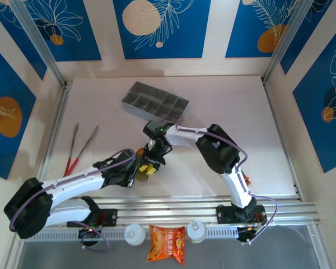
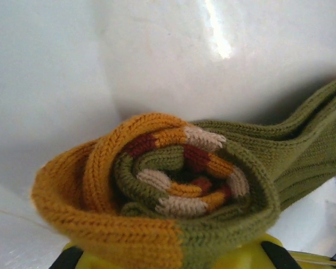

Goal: Roll the socks

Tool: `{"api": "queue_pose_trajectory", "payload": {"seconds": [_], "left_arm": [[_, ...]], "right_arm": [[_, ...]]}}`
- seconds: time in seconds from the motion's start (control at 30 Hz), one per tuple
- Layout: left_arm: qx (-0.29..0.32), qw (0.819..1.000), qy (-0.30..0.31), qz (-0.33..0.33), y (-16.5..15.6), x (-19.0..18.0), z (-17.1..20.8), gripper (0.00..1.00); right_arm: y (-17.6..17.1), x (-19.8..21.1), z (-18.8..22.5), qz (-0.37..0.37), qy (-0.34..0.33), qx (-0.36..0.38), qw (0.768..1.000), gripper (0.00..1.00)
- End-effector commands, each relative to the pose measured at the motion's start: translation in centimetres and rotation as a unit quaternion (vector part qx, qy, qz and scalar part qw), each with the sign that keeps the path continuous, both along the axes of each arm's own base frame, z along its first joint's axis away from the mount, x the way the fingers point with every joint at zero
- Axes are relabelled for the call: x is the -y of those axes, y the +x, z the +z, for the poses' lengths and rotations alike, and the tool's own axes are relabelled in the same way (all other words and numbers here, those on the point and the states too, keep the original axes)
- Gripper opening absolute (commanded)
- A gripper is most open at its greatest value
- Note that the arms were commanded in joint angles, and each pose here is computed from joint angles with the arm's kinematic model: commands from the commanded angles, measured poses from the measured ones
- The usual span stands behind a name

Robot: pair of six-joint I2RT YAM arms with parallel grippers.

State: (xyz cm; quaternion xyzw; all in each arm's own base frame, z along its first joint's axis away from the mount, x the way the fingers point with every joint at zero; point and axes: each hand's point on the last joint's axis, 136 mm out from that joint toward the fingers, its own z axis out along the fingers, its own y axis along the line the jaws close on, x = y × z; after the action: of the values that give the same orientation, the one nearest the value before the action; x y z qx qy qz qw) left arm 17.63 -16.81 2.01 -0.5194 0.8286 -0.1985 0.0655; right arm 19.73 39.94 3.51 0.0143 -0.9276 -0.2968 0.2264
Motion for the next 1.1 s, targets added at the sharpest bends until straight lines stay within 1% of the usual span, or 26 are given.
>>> {"api": "queue_pose_trajectory", "payload": {"seconds": [0.0,0.07,0.13,0.23,0.37,0.57,0.67,0.8,1.07], "left_arm": [[-0.189,0.975,0.116,0.015,-7.4,-4.7,-3.1,0.0],[-0.222,0.965,0.14,0.008,-7.6,-4.4,-2.9,0.0],[-0.252,0.953,0.17,0.009,-7.9,-4.5,-2.5,0.0],[-0.279,0.94,0.198,0.006,-7.7,-4.2,-2.3,0.0],[-0.297,0.93,0.214,-0.004,-7.0,-3.3,-2.7,0.0],[-0.319,0.916,0.24,-0.027,-6.2,-2.6,-2.7,0.0],[-0.325,0.913,0.244,-0.036,-5.9,-2.1,-2.8,0.0],[-0.325,0.914,0.241,-0.041,-5.2,-1.4,-3.4,0.0],[-0.322,0.915,0.236,-0.062,-3.6,0.1,-4.5,0.0]], "right_arm": [[2.9,1.4,1.2,-0.001,0.004,0.08,0.997,0.36],[2.7,2.1,2.7,-0.024,0.017,0.088,0.996,0.39],[2.1,2.8,3.5,-0.051,0.026,0.084,0.995,0.39],[0.2,3.2,3.6,-0.1,0.049,0.061,0.992,0.4],[-1.3,3.4,3.4,-0.175,0.072,0.044,0.981,0.41],[-0.8,3.6,3.2,-0.262,0.098,0.029,0.96,0.43],[-1.0,3.4,2.7,-0.278,0.103,0.011,0.955,0.43],[-1.5,3.0,2.4,-0.295,0.113,0.003,0.949,0.43],[-2.8,2.7,1.3,-0.289,0.096,-0.002,0.952,0.43]]}}
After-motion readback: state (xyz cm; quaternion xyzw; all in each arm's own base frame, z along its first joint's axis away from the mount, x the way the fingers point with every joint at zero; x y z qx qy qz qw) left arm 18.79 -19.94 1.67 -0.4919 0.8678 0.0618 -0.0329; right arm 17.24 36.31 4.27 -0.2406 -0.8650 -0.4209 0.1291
